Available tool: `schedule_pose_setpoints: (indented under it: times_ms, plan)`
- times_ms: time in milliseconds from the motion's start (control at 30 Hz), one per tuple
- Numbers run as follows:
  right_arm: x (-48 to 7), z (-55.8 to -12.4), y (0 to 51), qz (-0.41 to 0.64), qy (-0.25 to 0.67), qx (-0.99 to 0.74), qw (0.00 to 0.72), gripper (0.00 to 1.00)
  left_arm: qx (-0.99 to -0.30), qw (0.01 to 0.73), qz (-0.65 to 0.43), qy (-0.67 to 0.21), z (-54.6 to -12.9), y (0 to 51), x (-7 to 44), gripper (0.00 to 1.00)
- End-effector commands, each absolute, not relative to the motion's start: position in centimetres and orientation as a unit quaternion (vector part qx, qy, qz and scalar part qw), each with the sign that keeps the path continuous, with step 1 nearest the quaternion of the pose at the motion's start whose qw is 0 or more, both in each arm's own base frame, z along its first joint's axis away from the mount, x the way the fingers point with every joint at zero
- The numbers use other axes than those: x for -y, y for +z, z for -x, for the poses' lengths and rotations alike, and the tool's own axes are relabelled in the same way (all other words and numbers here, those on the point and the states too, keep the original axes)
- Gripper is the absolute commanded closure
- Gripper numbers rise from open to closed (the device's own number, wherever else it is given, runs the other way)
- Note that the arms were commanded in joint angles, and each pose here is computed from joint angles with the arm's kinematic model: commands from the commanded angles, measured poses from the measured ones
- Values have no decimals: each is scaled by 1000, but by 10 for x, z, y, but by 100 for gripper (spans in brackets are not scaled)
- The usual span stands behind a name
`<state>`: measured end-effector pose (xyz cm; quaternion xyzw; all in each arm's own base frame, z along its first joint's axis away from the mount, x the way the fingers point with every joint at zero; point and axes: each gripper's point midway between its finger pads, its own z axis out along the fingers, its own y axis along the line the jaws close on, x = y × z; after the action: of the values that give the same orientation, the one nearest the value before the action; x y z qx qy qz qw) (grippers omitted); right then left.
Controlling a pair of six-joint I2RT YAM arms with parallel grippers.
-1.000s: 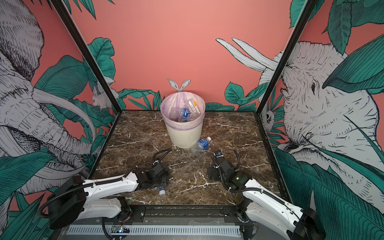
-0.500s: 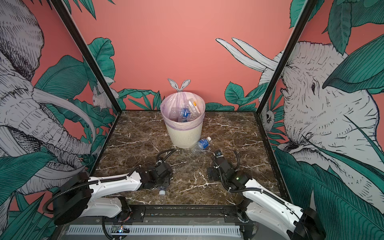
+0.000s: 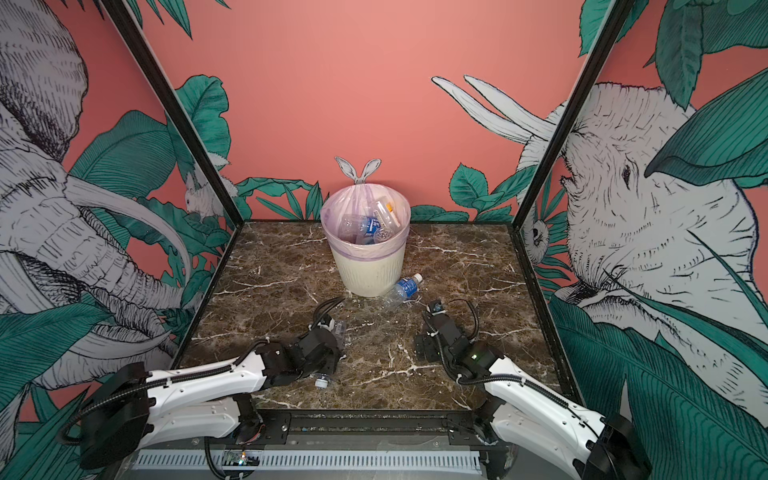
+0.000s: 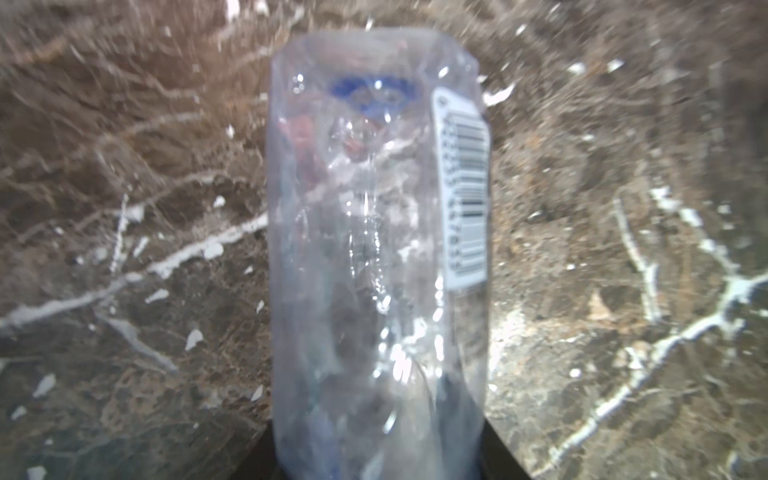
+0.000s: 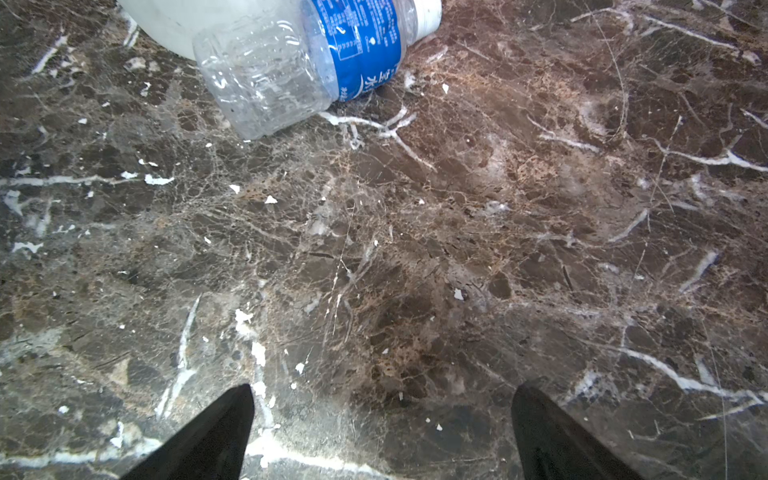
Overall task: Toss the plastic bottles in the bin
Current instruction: 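Lift the crushed bottle with the left gripper and carry it over the bin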
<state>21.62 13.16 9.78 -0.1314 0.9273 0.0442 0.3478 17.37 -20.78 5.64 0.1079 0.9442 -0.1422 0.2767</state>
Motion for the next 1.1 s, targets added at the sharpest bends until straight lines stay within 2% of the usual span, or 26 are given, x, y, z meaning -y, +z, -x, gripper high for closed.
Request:
schedule_pose_setpoints:
  times_ms: [0,233,567,800,933,1067]
  plan:
    - [-133,-219,99,127,44,-925,356,1,-934,309,-120,-136,-176,62,197,53]
    - [-134,-218,98,130,43,-925,354,1,-913,358,-113,-157,-174,86,180,53]
    - [-136,-219,97,135,42,-926,351,1,-852,473,-122,-191,-179,172,159,51]
    - [-137,-219,97,137,41,-926,349,1,-800,548,-161,-182,-191,275,167,50]
    - [-137,-219,98,137,42,-926,350,1,-743,611,-188,-199,-197,363,183,51]
    - [-137,-218,98,138,43,-925,351,1,-690,663,-229,-179,-213,447,214,50]
